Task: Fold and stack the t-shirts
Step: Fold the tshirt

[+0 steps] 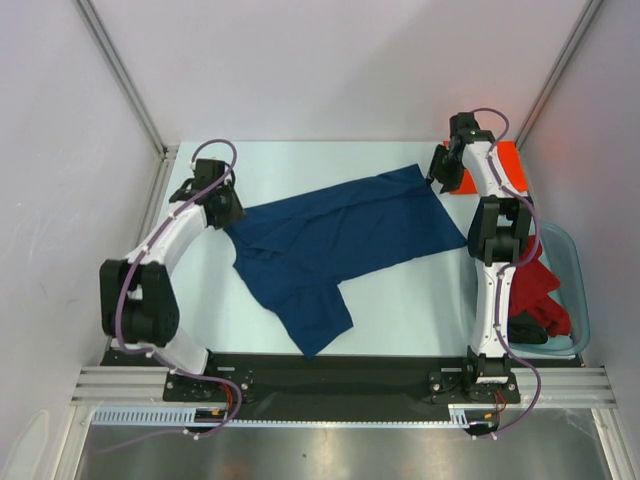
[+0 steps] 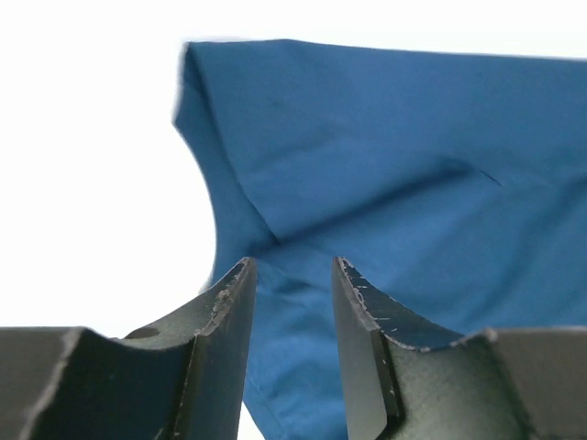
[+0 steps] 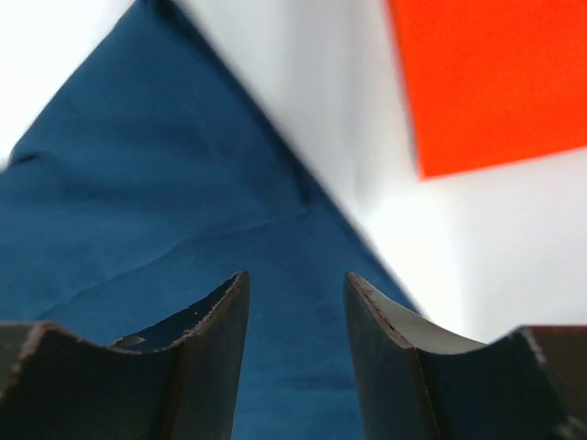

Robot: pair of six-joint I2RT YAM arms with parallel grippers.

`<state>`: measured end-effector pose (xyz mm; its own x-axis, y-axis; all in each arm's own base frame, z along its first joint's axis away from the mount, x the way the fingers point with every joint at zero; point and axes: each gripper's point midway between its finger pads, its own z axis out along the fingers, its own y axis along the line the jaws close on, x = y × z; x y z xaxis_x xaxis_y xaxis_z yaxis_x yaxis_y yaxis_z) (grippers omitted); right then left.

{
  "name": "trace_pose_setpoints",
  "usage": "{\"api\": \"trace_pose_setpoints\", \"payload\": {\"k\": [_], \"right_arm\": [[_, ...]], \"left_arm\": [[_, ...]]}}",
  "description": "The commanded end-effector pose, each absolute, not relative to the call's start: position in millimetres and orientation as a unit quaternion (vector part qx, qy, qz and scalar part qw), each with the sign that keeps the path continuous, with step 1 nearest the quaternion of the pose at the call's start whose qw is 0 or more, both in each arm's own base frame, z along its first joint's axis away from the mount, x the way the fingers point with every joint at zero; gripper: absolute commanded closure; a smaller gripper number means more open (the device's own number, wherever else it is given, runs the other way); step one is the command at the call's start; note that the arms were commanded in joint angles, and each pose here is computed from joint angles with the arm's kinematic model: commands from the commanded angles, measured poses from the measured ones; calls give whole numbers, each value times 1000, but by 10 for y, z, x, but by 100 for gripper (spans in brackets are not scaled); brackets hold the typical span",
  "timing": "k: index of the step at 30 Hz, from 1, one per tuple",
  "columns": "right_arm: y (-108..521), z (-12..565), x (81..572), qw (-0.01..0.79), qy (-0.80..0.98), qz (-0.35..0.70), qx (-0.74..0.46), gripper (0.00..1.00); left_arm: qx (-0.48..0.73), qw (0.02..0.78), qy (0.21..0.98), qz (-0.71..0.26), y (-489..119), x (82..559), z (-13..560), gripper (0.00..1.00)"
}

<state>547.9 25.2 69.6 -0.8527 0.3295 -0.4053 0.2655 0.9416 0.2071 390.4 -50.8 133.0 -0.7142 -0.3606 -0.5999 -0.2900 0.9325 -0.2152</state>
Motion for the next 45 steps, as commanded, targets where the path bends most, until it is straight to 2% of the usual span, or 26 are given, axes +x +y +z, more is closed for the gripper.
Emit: {"api": "trace_pose_setpoints", "payload": {"k": [1,6,12,16,18,30,34,39,45], "right_arm": [[695,1212,5379,249,952,115,136,48],[1110,1009,5042,193,969,122,96,47],[1486,990,4656,204,976,73,-8,41],[1652,790,4318,175,982,53,-52,39],[1723,608,4092,148,986,48,-67,39],[2125,163,3446,85,984,36,-153,39],[2288,141,3253,71,982,40,-172,39],[2565,168,2934,60,973,47,-219,39],[2534,279,2946,69,976,62,-196,38]], "left_arm": [[-222,306,924,-60,-432,4044,1178,56],[-288,246,924,-58,-342,4078,800,51],[-314,231,920,-50,-322,4231,594,50],[-339,207,918,-15,-231,4310,486,49],[-354,169,920,5,-168,4242,335,49],[-378,114,915,79,241,4218,65,48],[-348,115,924,111,421,4368,16,47],[-306,115,939,106,583,4543,-45,50],[-256,171,940,147,900,4812,307,49]]}}
